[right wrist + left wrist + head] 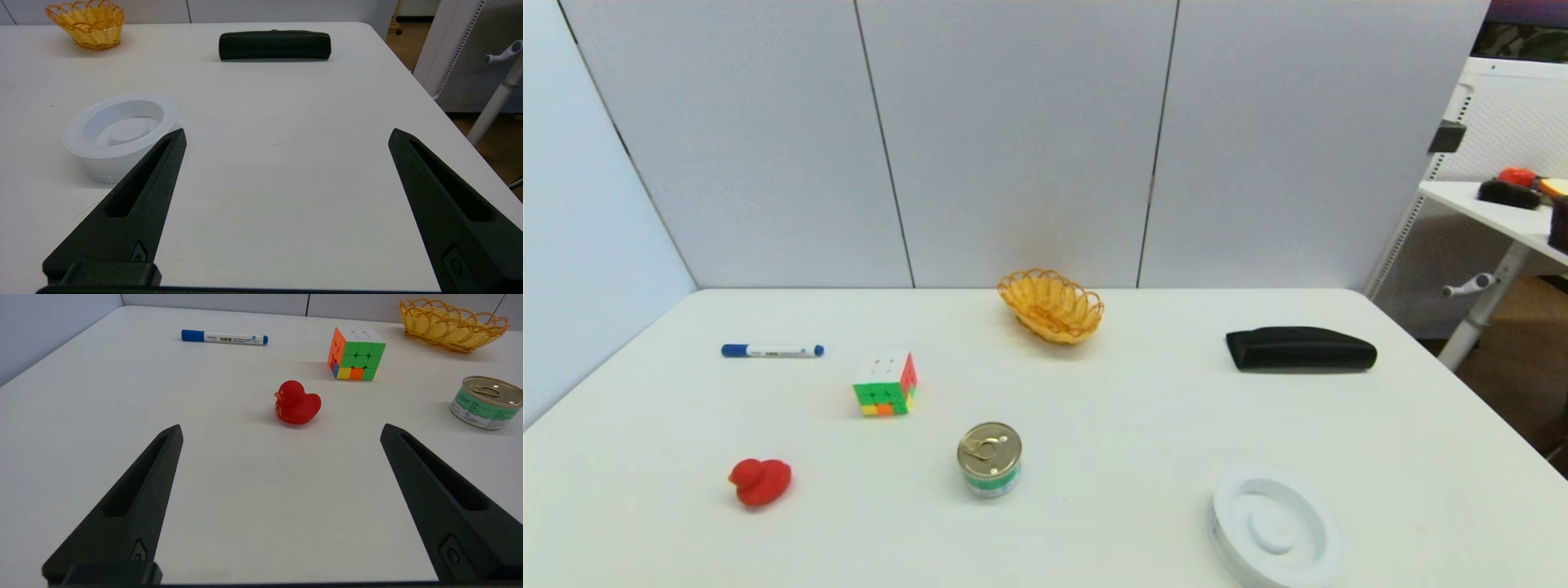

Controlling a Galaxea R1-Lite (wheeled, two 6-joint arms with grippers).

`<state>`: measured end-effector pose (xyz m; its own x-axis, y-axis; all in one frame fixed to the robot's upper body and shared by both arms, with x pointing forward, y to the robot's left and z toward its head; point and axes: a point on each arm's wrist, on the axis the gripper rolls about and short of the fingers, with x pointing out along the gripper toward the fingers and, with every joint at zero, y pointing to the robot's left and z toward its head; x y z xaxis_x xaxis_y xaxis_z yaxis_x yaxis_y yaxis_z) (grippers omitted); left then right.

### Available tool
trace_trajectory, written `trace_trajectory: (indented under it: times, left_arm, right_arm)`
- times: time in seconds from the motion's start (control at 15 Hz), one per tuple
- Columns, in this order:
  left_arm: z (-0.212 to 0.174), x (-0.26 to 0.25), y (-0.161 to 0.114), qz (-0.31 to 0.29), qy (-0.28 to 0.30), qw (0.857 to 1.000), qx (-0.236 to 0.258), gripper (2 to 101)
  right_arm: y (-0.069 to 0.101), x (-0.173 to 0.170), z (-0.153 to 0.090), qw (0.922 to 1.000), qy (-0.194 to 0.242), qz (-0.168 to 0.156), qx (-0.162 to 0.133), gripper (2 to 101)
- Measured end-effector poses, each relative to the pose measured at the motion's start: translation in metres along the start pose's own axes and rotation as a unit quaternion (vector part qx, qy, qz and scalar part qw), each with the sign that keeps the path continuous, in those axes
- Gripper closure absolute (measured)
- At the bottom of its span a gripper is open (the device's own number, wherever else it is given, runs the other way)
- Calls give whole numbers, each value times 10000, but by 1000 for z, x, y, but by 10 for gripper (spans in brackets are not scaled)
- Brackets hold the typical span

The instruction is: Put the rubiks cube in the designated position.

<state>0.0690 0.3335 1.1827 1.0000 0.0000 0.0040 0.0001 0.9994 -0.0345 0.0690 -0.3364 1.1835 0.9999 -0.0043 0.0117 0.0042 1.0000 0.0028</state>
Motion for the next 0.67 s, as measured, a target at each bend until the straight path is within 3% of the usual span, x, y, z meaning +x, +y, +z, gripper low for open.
trace_trajectory:
  times: [0.67]
  left_arm:
    - [6, 0, 0, 12, 46, 10000, -5, 53]
  right_arm:
    - [0, 0, 0, 10000, 0, 0, 2, 43]
